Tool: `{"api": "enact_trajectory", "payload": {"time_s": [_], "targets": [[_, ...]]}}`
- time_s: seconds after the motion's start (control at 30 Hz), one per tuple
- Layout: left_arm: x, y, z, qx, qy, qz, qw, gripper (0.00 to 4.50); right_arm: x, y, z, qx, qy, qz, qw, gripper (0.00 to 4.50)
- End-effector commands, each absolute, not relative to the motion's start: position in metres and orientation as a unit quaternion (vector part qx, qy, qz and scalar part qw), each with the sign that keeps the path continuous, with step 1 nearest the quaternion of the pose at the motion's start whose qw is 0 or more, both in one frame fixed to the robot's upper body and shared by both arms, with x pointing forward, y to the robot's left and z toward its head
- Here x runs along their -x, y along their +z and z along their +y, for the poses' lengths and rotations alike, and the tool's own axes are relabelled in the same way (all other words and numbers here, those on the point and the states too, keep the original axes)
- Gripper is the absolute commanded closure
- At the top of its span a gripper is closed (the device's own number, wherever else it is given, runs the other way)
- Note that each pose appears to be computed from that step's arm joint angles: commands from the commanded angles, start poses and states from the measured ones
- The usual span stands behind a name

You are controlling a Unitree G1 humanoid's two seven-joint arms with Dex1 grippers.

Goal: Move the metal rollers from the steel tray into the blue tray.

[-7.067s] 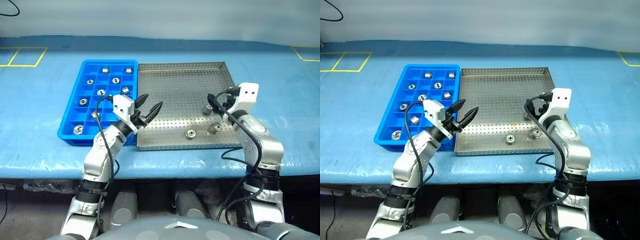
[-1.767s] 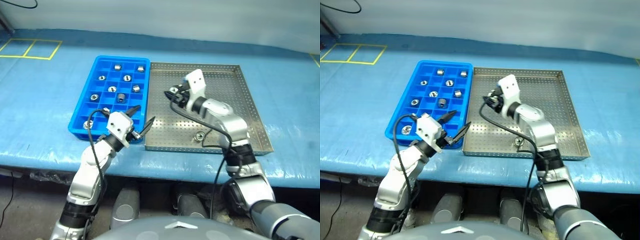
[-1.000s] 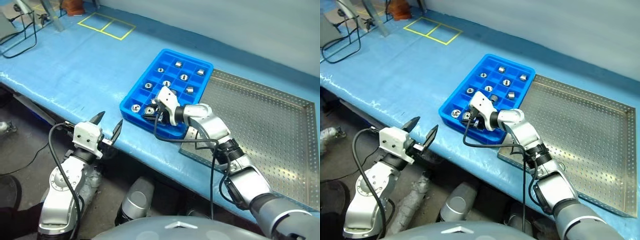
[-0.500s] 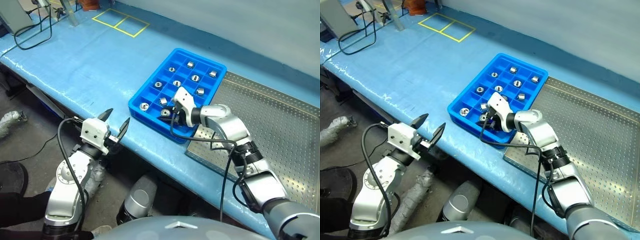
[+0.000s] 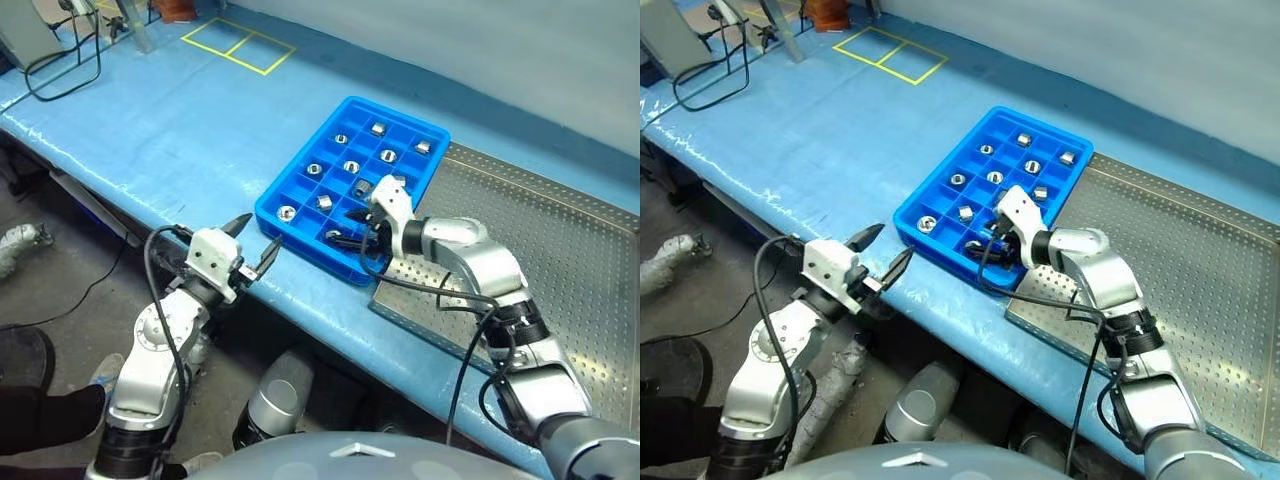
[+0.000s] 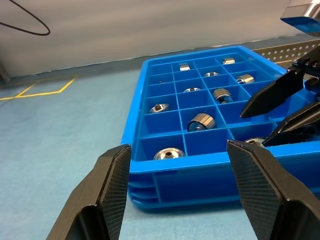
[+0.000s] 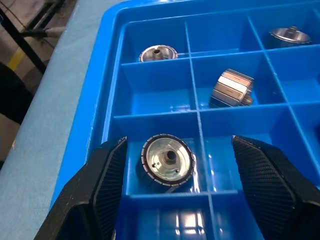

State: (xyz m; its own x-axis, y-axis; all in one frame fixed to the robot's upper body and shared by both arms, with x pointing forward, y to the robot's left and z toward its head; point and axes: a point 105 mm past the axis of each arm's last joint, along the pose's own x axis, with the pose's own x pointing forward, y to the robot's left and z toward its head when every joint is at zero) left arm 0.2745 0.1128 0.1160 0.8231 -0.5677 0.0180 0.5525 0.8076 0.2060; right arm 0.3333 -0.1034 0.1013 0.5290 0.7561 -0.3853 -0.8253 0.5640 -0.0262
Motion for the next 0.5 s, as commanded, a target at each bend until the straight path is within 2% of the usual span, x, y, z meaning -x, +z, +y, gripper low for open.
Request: {"api": "enact_trajectory", "payload": {"time_s": [0.03,0.17,0.5], "targets": [[-0.277,0.121,0.093,-0.087,-0.342,-0.056,0.934,1.15,-0.328,0.112,-0.134,0.102,0.413,0.170,0.889,0.98],[-0.281,0.121,0.079,-0.085,-0.377,-0.060,0.920,1.15,-0.319,0.112,-0.161,0.099,0.373,0.191,0.903,0.98],[-0.285,0.121,0.067,-0.081,-0.412,-0.065,0.905,1.15,-0.298,0.098,-0.199,0.089,0.311,0.250,0.913,0.98]]}}
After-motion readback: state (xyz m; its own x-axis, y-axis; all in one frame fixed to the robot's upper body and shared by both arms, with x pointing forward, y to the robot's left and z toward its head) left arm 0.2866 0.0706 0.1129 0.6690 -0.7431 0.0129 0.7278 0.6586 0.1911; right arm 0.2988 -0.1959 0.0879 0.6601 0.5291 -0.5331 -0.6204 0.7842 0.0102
